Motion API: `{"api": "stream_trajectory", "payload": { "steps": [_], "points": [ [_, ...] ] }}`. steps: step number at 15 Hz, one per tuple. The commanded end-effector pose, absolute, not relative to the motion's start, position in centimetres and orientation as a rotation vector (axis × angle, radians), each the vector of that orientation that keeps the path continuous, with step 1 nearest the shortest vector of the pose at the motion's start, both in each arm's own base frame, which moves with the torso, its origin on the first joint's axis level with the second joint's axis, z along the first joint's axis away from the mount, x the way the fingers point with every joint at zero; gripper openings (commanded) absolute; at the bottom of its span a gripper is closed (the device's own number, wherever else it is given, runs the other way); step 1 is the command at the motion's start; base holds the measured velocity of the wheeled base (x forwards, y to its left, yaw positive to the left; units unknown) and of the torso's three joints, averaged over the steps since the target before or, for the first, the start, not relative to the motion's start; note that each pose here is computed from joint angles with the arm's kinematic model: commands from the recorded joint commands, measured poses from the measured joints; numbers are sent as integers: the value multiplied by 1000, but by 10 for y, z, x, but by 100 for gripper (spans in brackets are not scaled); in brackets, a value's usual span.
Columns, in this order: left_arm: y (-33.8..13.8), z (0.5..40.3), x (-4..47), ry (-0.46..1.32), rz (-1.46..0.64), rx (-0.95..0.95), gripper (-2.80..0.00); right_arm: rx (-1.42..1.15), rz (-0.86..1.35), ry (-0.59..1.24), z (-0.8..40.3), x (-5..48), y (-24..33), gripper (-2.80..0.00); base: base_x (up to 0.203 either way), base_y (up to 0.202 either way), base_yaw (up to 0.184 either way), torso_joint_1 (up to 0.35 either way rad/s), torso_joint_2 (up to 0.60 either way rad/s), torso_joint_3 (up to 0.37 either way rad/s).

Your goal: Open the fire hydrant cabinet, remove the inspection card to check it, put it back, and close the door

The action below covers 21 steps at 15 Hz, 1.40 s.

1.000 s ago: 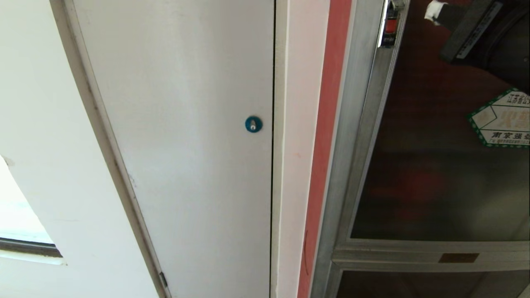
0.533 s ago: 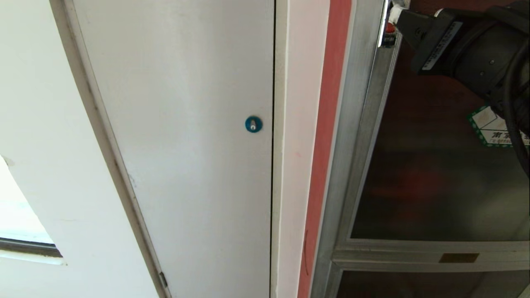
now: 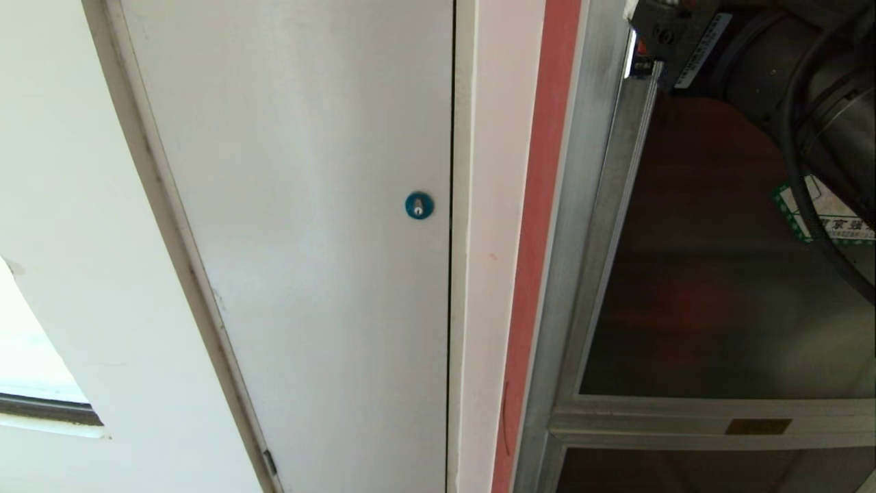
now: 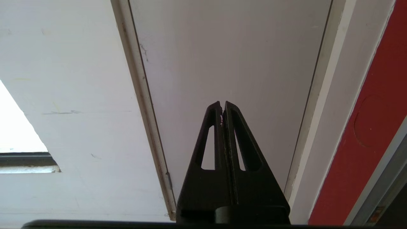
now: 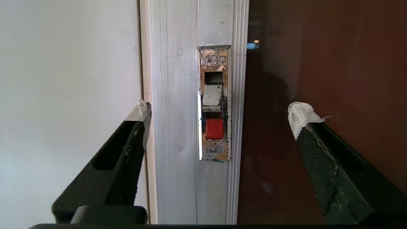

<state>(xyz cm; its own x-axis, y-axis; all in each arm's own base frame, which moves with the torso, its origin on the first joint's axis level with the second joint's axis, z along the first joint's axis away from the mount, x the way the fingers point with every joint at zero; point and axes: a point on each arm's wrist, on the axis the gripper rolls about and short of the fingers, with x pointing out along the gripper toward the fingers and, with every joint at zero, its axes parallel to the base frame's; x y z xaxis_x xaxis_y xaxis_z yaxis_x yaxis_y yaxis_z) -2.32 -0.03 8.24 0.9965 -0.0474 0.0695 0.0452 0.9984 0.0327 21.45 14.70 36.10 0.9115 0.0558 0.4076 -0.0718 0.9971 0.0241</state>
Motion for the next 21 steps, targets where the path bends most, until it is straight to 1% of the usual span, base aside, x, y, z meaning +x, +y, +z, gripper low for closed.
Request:
{"api": "stream_trajectory", "payload": {
  "steps": [1,8,9,14,21],
  "points": [
    [0,75,-21,-42,-47,31,-280,29,49,-411,358,224,148,0,0,0,0,0,0,0],
    [0,75,-21,-42,-47,31,-280,29,30,-416,361,235,150,0,0,0,0,0,0,0],
    [0,75,-21,-42,-47,31,-280,26,24,-414,360,237,150,-280,0,0,0,0,0,0],
    [0,75,-21,-42,-47,31,-280,12,14,-410,359,242,148,-280,0,0,0,0,0,0],
    [0,75,-21,-42,-47,31,-280,18,14,-422,370,240,148,-280,0,0,0,0,0,0]
  ]
}}
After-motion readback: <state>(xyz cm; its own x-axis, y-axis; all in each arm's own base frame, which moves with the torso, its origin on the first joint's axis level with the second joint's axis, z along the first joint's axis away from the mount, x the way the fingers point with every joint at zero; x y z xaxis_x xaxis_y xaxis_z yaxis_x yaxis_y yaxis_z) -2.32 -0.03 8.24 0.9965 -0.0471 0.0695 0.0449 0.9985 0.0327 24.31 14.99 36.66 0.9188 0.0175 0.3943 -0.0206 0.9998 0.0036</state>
